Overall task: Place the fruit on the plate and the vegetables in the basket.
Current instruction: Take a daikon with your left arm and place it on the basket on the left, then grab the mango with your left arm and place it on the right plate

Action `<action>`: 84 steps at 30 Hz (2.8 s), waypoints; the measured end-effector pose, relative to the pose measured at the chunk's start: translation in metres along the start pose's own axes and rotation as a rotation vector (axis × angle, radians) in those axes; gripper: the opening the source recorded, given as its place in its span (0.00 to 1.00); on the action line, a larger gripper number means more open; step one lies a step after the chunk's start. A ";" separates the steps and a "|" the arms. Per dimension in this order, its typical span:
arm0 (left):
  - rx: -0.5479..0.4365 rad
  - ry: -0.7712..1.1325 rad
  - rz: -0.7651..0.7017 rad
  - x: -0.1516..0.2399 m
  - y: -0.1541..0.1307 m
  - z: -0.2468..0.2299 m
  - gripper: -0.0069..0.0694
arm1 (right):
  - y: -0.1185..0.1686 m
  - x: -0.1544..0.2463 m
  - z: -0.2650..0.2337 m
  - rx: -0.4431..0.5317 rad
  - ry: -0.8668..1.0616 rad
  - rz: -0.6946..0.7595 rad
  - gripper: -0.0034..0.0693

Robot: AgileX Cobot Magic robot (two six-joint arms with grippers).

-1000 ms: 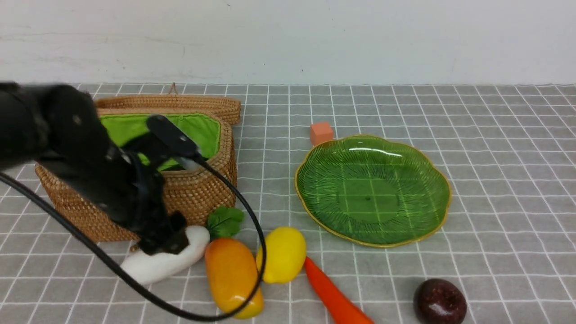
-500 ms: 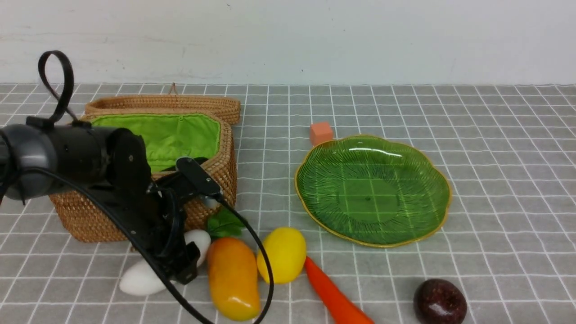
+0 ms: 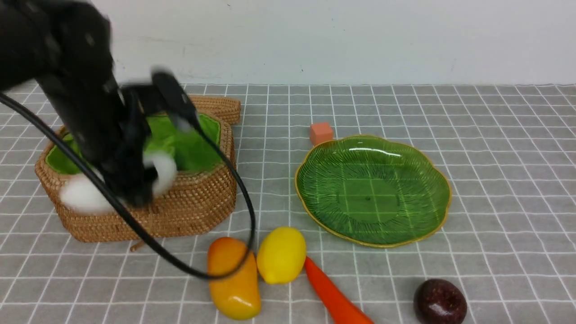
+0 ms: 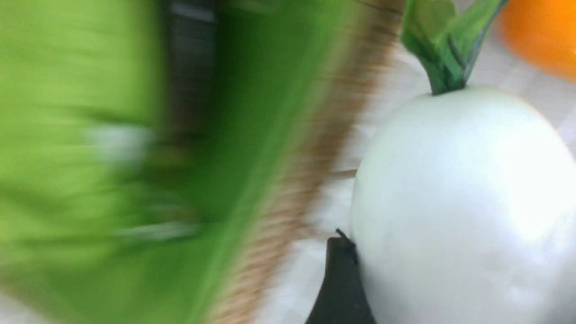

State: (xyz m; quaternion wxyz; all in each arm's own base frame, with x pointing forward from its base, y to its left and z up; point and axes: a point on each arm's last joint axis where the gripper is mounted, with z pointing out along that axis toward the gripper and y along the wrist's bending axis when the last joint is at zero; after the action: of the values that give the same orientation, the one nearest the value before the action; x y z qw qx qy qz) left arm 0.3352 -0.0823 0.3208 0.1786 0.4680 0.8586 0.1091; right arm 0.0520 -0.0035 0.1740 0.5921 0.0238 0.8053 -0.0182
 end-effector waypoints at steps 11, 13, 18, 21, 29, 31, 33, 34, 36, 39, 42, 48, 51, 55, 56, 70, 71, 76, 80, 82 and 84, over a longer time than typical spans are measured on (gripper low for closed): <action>-0.391 -0.202 0.045 -0.028 0.040 0.013 0.76 | 0.000 0.000 0.000 0.000 0.000 0.000 0.38; -0.362 -0.175 0.037 -0.022 0.038 0.028 0.76 | 0.000 0.000 0.000 0.000 0.000 0.000 0.38; -0.308 -0.156 -0.038 0.002 0.038 0.055 0.82 | 0.000 0.000 0.000 0.000 0.000 0.000 0.38; -0.272 -0.155 -0.104 0.015 0.033 0.061 0.95 | 0.000 0.000 0.000 0.000 0.000 0.000 0.38; -0.106 -0.379 -0.628 0.013 0.019 0.009 0.91 | 0.000 0.000 0.000 0.000 0.000 0.000 0.38; 0.101 -0.404 -0.945 0.011 0.005 -0.007 0.84 | 0.000 0.000 0.000 0.000 0.000 0.000 0.38; 0.258 -0.310 -1.048 0.011 -0.013 -0.012 0.80 | 0.000 0.000 0.000 0.000 0.000 0.000 0.38; 0.263 -0.311 -1.052 0.010 -0.013 -0.012 0.80 | 0.000 0.000 0.000 0.000 0.000 0.000 0.38; 0.357 -0.170 -1.020 0.007 -0.038 -0.010 0.78 | 0.000 0.000 0.000 0.000 0.000 0.000 0.38; 0.368 -0.063 -0.993 -0.003 -0.071 -0.003 0.77 | 0.000 0.000 0.000 0.000 0.000 0.000 0.38; 0.294 -0.027 -1.089 -0.015 -0.087 0.009 0.78 | 0.000 0.000 0.000 0.000 0.000 0.000 0.38; 0.191 0.064 -1.253 -0.032 -0.099 0.055 0.81 | 0.000 0.000 0.000 0.000 0.000 0.000 0.38; 0.184 0.128 -1.259 -0.034 -0.104 0.079 0.81 | 0.000 0.000 0.000 0.000 0.000 0.000 0.38; 0.194 0.168 -1.252 -0.041 -0.111 0.110 0.80 | 0.000 0.000 0.000 0.000 0.000 0.000 0.38; 0.191 0.162 -1.244 -0.041 -0.110 0.110 0.79 | 0.000 0.000 0.000 0.000 0.000 0.000 0.38; 0.144 0.067 -1.096 -0.029 -0.091 0.034 0.78 | 0.000 0.000 0.000 0.000 0.000 0.000 0.38; 0.144 0.057 -1.098 -0.029 -0.090 0.031 0.78 | 0.000 0.000 0.000 0.000 0.000 0.000 0.38; 0.269 -0.245 -1.028 -0.052 -0.068 -0.053 0.78 | 0.000 0.000 0.000 0.000 0.000 0.000 0.38; 0.329 -0.349 -0.991 -0.076 -0.058 -0.071 0.78 | 0.000 0.000 0.000 0.000 0.000 0.000 0.38; 0.354 -0.379 -0.968 -0.095 -0.055 -0.066 0.78 | 0.000 0.000 0.000 0.000 0.000 0.000 0.38; 0.368 -0.420 -0.947 -0.128 -0.052 -0.047 0.78 | 0.000 0.000 0.000 0.000 0.000 0.000 0.38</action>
State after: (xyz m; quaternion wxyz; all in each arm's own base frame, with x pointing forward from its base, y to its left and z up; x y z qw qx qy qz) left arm 0.3398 -0.2194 0.3717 0.2906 0.0655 0.9262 -0.2310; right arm 0.0520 -0.0035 0.1740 0.5921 0.0238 0.8053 -0.0182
